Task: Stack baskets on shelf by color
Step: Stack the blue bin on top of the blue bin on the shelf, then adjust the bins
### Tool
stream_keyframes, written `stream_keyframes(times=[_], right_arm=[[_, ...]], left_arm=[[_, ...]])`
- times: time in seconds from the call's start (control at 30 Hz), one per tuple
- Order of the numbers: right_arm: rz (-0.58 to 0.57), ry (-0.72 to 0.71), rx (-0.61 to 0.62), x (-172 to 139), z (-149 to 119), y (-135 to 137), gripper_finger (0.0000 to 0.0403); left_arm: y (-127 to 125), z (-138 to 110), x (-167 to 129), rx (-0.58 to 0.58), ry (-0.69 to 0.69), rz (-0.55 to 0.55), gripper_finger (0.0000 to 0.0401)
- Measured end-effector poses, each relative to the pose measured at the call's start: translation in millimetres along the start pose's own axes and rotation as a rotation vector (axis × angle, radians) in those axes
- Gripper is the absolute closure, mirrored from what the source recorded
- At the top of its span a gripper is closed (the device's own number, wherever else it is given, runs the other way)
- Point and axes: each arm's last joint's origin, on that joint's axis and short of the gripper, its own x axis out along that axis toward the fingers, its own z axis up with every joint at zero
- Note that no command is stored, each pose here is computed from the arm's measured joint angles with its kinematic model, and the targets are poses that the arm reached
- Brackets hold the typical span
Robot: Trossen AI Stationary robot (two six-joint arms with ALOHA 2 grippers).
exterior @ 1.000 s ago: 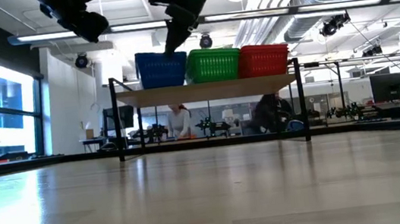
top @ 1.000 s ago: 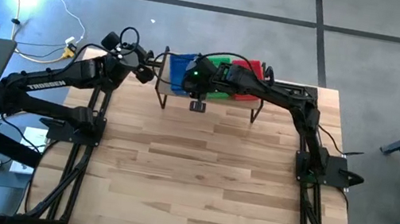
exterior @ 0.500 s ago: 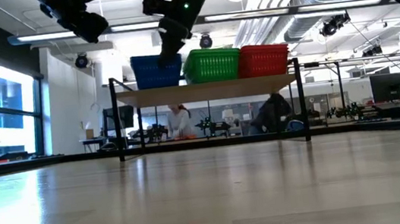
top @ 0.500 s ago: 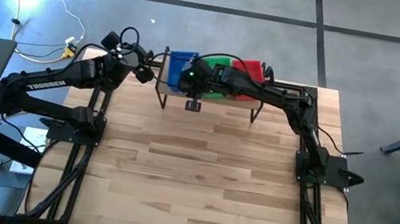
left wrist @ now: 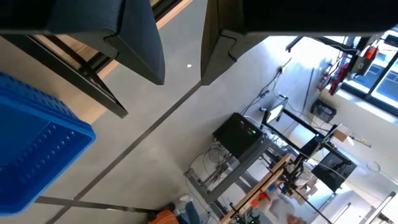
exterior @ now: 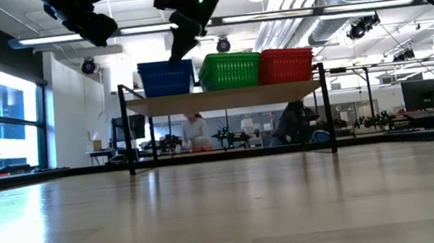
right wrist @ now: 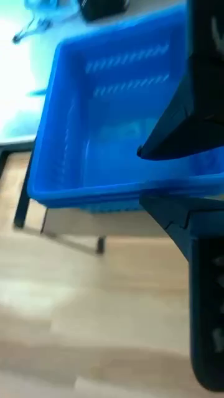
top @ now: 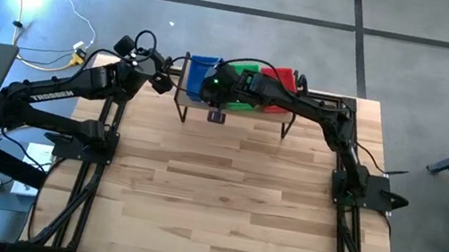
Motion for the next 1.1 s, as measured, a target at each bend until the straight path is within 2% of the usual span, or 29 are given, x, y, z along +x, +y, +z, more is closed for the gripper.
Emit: stream_keyframes(times=[0.13,0.27,0.43,0.67,0.9,1.1], right_arm=[[-0.074,0.090,-0.007,-14.8,1.0,-0.8,0.0316],[-0.069,0.127,0.022,-31.2,2.2,-4.0,0.0316],[-0.026,0.057,0.036,-36.7,8.1,-7.2,0.0316],[-0.151,0.172,0.029,-40.3,-0.7,-13.5,0.0316],[-0.158,0.259,0.090,-40.2,-13.7,-22.8,0.0316],[-0.105,0.339,0.137,-41.9,-23.2,-20.8,0.0316]], left_arm=[[0.0,0.0,0.0,0.000,0.000,0.000,0.0307],[0.0,0.0,0.0,-0.001,0.000,0.000,0.0307],[0.0,0.0,0.0,-0.003,0.000,0.000,0.0307],[0.0,0.0,0.0,0.000,0.000,0.000,0.0307],[-0.1,0.0,0.0,0.000,-0.001,-0.003,0.0307],[-0.1,0.0,0.0,0.000,-0.001,-0.004,0.0307]])
